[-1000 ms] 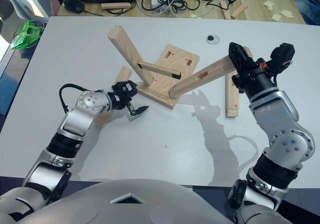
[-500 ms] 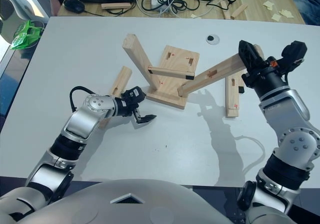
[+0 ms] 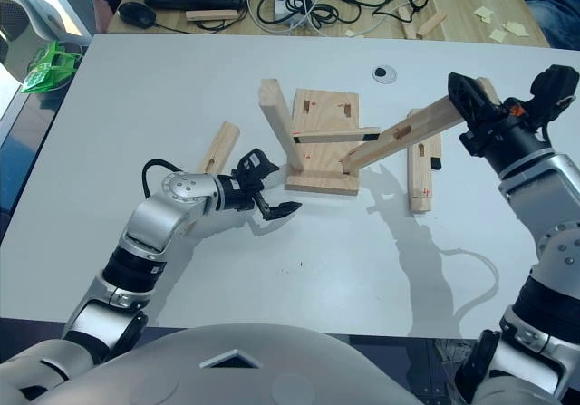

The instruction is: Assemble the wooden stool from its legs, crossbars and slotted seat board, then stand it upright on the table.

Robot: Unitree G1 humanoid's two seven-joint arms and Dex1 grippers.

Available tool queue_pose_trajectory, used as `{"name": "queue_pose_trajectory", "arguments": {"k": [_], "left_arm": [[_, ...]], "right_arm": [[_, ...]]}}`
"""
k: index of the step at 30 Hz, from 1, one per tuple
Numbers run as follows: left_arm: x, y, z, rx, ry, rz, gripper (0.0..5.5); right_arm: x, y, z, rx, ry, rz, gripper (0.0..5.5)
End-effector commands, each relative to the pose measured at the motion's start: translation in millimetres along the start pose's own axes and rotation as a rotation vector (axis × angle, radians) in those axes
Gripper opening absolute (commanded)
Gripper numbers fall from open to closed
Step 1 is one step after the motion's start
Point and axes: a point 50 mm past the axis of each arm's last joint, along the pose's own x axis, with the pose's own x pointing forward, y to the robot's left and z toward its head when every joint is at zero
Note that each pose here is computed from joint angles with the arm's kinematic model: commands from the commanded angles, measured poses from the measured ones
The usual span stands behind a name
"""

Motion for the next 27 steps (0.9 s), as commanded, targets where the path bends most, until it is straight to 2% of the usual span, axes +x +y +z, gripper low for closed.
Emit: {"name": "queue_pose_trajectory", "arguments": {"k": [1,7,10,15,22,27], "left_arm": [[-1,2,6,-0.001,-0.016,0.023,5.25],[1,21,3,-0.050,-0.032,0.188,5.25],[0,42,6,-0.131,-0.106,0.355,5.25],[2,58,7,-0.223,-0.202,0.492,5.25],[6,59,11,-0.260,-0.256,0.490,5.25],[9,58,13,-0.264,-0.261,0.484,5.25]], "right_arm": [[-2,-17,-4,-0.057,0.115,-0.140,1.01],[0,-23,-2,-0.109,0.184,-0.191,1.01],[2,-26,-2,-0.113,0.204,-0.229,1.01],[8,-21,-13,-0.121,0.204,-0.180,1.01],[7,-28,-42,-0.179,0.291,-0.179,1.01],[8,-27,-50,-0.198,0.306,-0.170,1.01]]}}
